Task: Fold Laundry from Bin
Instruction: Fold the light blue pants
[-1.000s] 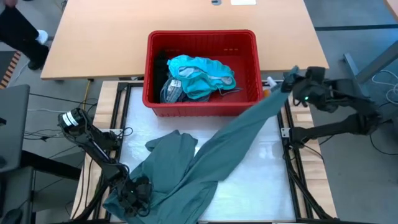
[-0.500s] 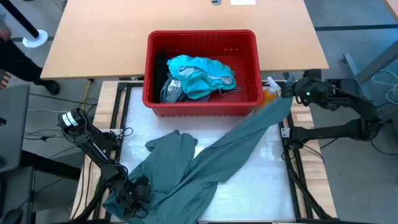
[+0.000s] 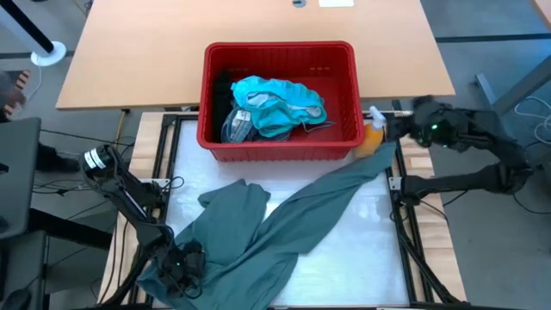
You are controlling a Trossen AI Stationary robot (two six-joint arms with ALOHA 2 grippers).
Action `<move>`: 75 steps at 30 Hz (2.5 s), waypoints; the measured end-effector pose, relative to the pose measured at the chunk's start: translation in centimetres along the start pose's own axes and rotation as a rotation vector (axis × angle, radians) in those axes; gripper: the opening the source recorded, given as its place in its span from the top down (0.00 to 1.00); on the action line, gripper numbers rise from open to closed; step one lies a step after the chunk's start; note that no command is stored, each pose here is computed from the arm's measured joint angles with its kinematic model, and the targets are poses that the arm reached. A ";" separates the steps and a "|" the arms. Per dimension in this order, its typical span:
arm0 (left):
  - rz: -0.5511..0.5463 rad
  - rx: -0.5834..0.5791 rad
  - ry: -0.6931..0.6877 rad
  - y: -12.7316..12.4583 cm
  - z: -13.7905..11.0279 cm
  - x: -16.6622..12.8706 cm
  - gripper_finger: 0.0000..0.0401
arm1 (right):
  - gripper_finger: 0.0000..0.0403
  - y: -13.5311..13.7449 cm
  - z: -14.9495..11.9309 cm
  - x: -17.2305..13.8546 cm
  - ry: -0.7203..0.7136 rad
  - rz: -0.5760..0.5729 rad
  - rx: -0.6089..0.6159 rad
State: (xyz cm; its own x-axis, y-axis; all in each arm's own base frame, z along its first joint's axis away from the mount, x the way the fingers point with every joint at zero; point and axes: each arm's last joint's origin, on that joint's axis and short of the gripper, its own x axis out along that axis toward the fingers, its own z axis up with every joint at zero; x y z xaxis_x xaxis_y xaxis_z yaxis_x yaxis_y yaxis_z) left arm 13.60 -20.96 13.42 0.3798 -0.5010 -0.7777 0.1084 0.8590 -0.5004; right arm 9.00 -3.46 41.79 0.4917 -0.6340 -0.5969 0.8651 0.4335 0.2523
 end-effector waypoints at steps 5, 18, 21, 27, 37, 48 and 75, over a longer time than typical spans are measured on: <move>-0.030 0.045 -0.129 -0.5 1.2 -2.0 0.58 | 0.47 7.5 -2.8 3.0 0.092 0.461 -0.252; 0.105 0.040 -0.255 0.2 1.5 -4.7 0.58 | 0.49 21.8 -19.9 13.9 -0.046 0.463 -0.786; 0.152 0.021 -0.227 0.6 1.2 -4.7 0.58 | 0.49 23.1 -21.7 17.5 -0.080 0.349 -0.936; 0.155 -0.022 -0.227 0.7 1.1 -4.7 0.58 | 0.49 25.2 -22.8 22.9 -0.023 0.314 -1.140; 0.159 0.008 -0.229 0.6 1.0 -4.7 0.58 | 0.49 27.3 -22.6 28.1 0.033 0.293 -1.297; 0.333 0.126 -0.545 0.5 2.4 -5.6 0.58 | 0.95 28.4 -20.7 29.4 0.166 0.341 -1.283; 0.751 0.013 -1.004 4.9 10.2 -8.9 0.58 | 0.95 33.5 -15.1 17.4 -0.203 0.522 -1.150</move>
State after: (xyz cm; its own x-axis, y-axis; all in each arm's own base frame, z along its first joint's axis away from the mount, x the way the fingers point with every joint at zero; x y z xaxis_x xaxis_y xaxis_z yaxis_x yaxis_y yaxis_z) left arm 20.14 -11.17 21.76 0.8822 0.4088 -0.2336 -0.4311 0.9008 -0.0518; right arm 45.09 9.72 28.34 0.8397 -0.2637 -0.4748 0.0324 0.8969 -0.4409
